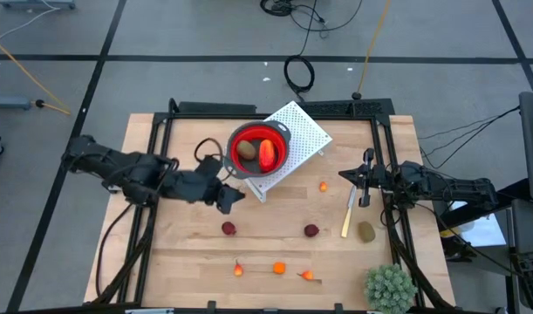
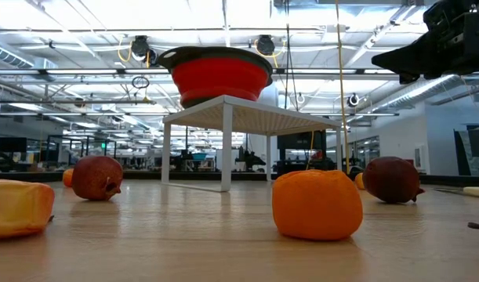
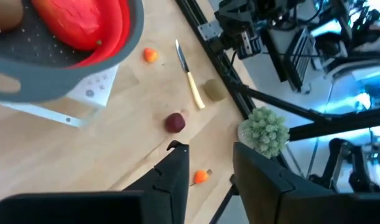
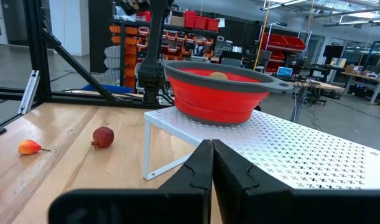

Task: Pick & Place Fruit
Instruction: Put the left pomegranate into the red strainer bowl on the shelf

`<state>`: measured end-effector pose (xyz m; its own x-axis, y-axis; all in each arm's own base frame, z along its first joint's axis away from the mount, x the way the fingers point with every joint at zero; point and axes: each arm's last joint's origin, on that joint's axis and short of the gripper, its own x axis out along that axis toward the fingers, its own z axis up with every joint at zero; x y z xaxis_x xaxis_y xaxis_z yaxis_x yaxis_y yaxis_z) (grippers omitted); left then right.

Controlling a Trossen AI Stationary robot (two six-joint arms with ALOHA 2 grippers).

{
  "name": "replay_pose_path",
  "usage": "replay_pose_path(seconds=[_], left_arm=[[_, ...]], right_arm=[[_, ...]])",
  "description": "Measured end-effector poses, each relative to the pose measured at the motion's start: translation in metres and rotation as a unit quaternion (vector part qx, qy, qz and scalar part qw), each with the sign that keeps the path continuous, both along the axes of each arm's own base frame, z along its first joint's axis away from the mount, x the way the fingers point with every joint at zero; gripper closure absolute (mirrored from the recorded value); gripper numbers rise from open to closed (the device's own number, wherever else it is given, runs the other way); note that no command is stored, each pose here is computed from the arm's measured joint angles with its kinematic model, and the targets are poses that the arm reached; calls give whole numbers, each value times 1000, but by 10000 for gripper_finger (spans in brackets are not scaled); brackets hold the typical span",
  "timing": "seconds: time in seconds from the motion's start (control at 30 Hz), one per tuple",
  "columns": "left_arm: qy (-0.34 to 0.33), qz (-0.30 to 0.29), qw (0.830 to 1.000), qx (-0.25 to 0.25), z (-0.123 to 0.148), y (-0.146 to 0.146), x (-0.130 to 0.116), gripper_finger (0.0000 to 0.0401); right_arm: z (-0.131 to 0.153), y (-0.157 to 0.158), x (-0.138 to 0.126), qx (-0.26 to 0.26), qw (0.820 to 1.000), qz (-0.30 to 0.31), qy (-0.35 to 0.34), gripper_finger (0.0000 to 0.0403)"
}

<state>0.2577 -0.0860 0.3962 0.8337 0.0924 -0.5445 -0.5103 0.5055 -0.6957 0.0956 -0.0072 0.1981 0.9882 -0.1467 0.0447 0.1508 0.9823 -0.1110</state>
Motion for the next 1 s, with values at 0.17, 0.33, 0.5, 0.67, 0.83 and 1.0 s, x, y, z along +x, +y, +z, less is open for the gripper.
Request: replay_pose_path(seconds=[0.17,0.33,0.5,0.67,0.83,1.0], left_arm=[[11,22,999,-22,-11,-20,4,303],[45,27,998,-46,-29,-38,14,317],[81,33,993,-79,-49,-53,25,334],[138,42,984,-109,-72,-63,34,352],[205,34,969,-132,-96,-73,43,373],[269,18,956,-118,-119,-79,49,397]], right_arm=[[0,0,0,0,1000,0,0,403],[0,0,0,0,1000,0,0,403],[0,0,0,0,1000,0,0,403],[0,0,0,0,1000,0,0,403],[0,0,0,0,1000,0,0,403],[0,0,0,0,1000,0,0,403]])
